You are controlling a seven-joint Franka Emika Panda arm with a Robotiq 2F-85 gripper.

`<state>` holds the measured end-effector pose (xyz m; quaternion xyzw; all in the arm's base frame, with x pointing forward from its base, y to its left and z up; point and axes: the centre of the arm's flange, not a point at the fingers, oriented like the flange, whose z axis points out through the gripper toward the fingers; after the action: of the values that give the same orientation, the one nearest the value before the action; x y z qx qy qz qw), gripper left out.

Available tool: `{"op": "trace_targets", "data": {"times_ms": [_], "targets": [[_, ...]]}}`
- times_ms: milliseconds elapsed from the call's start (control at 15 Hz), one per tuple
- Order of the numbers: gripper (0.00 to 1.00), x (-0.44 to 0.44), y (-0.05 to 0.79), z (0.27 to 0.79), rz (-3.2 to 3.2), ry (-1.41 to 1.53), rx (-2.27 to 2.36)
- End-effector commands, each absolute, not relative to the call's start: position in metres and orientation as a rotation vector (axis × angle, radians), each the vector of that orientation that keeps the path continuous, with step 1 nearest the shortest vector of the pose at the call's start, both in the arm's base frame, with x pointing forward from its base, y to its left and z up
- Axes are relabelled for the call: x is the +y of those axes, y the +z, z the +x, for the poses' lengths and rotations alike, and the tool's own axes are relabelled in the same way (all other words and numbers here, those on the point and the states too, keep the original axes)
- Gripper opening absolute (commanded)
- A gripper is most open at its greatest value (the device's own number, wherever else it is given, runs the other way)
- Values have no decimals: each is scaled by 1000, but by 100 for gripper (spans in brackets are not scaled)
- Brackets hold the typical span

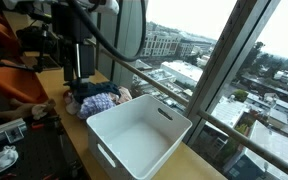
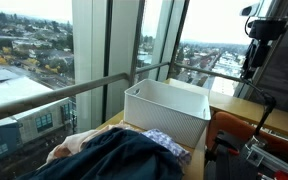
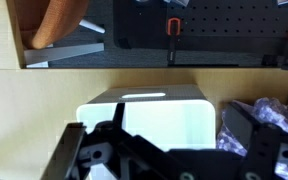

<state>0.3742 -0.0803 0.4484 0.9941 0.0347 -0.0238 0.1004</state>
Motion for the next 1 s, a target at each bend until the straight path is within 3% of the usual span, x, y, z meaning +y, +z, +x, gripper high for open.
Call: {"op": "trace_targets", "data": {"times_ms": [0, 533, 933], "targets": [[100, -80, 448, 374, 2938, -70, 102], [100, -80, 448, 374, 2938, -70, 102], [100, -25, 470, 464, 2911, 58, 383]]}}
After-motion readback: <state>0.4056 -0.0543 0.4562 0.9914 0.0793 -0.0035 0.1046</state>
